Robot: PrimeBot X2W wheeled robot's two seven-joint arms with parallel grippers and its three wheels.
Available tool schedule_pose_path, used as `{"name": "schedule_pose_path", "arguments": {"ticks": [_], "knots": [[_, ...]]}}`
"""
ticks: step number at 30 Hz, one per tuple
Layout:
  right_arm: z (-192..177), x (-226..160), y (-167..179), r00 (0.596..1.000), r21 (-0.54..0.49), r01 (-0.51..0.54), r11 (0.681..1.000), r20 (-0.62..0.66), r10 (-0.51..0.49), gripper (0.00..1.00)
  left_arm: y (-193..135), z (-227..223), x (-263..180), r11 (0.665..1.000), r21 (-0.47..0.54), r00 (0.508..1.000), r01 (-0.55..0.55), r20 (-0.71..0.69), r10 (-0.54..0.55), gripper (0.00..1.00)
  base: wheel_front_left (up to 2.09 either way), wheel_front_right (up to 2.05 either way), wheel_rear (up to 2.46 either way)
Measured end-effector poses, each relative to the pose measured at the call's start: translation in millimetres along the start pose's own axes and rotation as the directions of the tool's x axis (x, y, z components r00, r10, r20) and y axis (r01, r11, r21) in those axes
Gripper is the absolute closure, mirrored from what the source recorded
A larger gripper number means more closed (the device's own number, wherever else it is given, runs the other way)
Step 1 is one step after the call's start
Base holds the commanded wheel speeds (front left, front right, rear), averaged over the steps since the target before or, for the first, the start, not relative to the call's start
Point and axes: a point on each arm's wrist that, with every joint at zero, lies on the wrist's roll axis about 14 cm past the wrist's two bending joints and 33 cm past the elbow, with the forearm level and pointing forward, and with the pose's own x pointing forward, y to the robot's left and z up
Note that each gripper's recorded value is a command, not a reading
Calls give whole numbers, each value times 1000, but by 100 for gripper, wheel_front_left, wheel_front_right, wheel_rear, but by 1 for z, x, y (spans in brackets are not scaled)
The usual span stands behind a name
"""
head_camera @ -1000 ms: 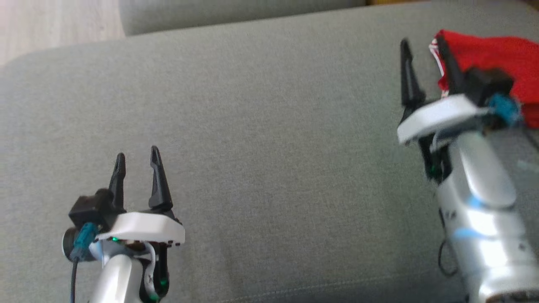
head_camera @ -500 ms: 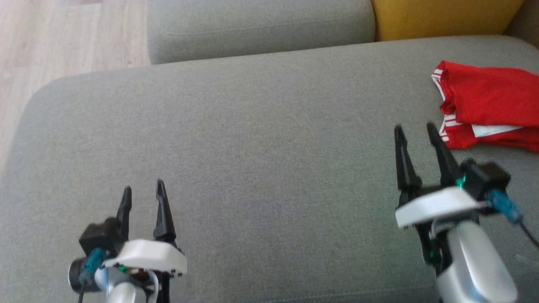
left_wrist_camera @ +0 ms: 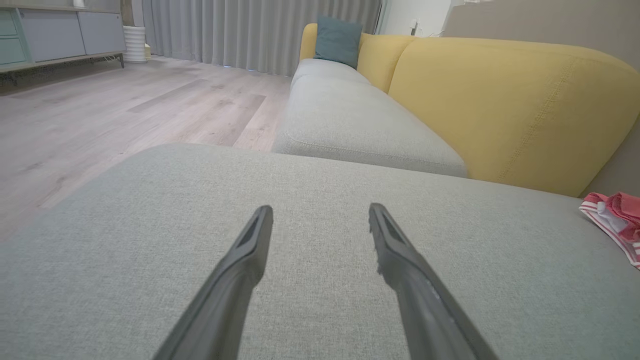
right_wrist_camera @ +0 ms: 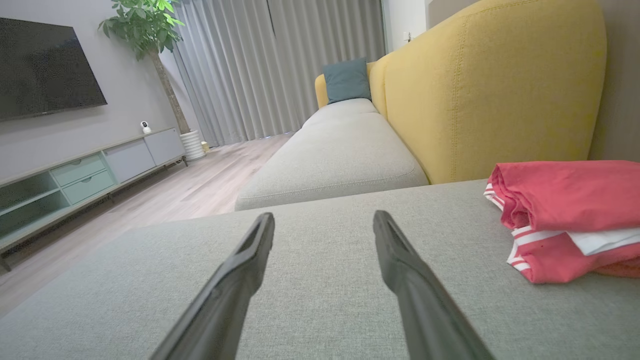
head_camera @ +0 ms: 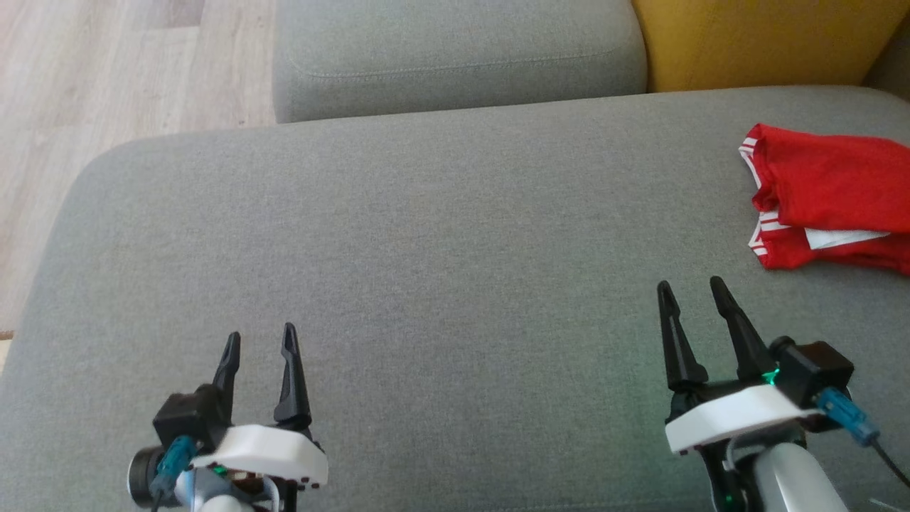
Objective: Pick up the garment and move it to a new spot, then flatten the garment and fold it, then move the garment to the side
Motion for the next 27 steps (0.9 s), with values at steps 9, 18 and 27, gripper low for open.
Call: {"name": "schedule_pose_path", "arguments": {"ticks": [9,18,27], "knots": [[-1,-6,-3,1000,2,12,1000,-2,-12,0,-1,0,-9,1000,0,1000,7,1,-7,0,0,0,0],[2,-7,-6,1000,2,23,1000,6,-23,0,-2,0,-11,1000,-1,1000,14,2,-14,0,0,0,0],[-21,-15,-11,997,11,42,999,-61,-41,100,3,-19,-17,1000,6,998,-1,-63,1,100,0,0,0]]}}
